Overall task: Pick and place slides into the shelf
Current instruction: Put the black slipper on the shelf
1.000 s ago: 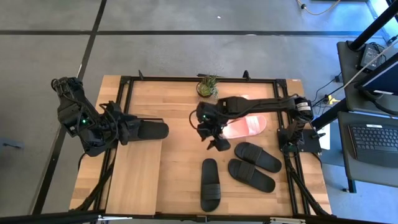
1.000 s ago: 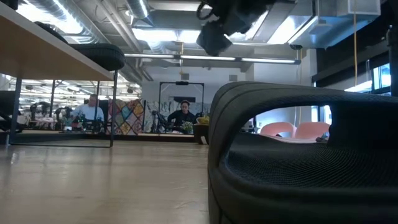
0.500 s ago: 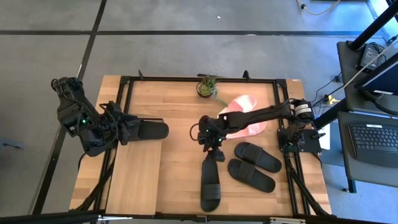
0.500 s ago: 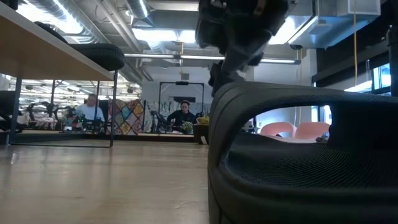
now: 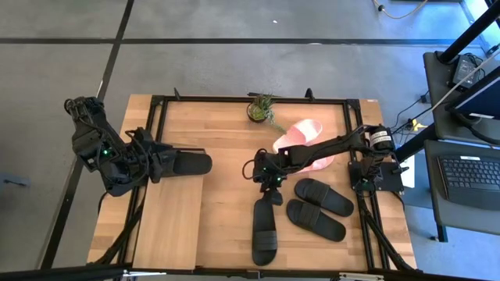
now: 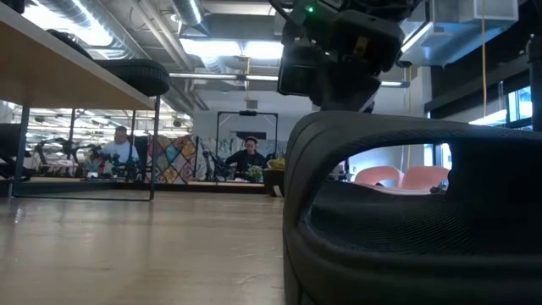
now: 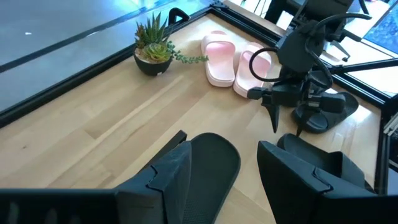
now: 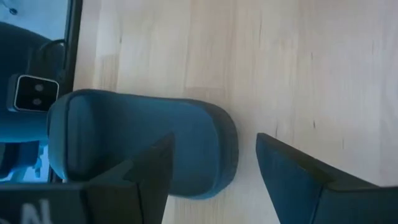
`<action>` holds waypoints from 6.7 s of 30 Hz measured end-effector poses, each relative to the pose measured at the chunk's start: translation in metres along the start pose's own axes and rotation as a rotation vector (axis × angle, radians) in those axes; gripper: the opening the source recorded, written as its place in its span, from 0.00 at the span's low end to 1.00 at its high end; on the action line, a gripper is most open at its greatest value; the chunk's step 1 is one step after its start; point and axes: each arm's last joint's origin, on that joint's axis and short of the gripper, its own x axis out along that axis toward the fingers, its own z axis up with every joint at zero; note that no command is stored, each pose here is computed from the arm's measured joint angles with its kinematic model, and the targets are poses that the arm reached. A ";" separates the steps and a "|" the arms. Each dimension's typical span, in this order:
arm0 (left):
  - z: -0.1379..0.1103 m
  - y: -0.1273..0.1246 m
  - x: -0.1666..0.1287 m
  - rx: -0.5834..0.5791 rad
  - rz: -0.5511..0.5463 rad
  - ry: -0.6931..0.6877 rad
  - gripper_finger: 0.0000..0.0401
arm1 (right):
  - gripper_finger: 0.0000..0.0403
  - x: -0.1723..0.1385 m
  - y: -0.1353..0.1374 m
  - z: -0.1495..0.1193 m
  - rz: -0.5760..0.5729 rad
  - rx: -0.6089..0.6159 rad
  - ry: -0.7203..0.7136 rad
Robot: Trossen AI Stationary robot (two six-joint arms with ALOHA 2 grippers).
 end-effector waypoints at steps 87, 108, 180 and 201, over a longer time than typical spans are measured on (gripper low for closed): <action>0.000 0.000 0.000 0.052 0.000 -0.002 0.44 | 0.13 -0.051 0.079 0.108 0.033 0.840 -0.908; 0.000 0.000 0.000 0.193 0.001 0.009 0.44 | 0.13 0.016 0.104 0.164 -0.097 0.925 -0.937; -0.003 0.000 0.000 0.231 -0.020 0.106 0.44 | 0.12 0.066 0.105 0.146 -0.139 1.099 -0.994; -0.004 0.000 0.000 0.231 -0.025 0.131 0.44 | 0.12 0.066 0.107 0.145 -0.146 1.101 -1.010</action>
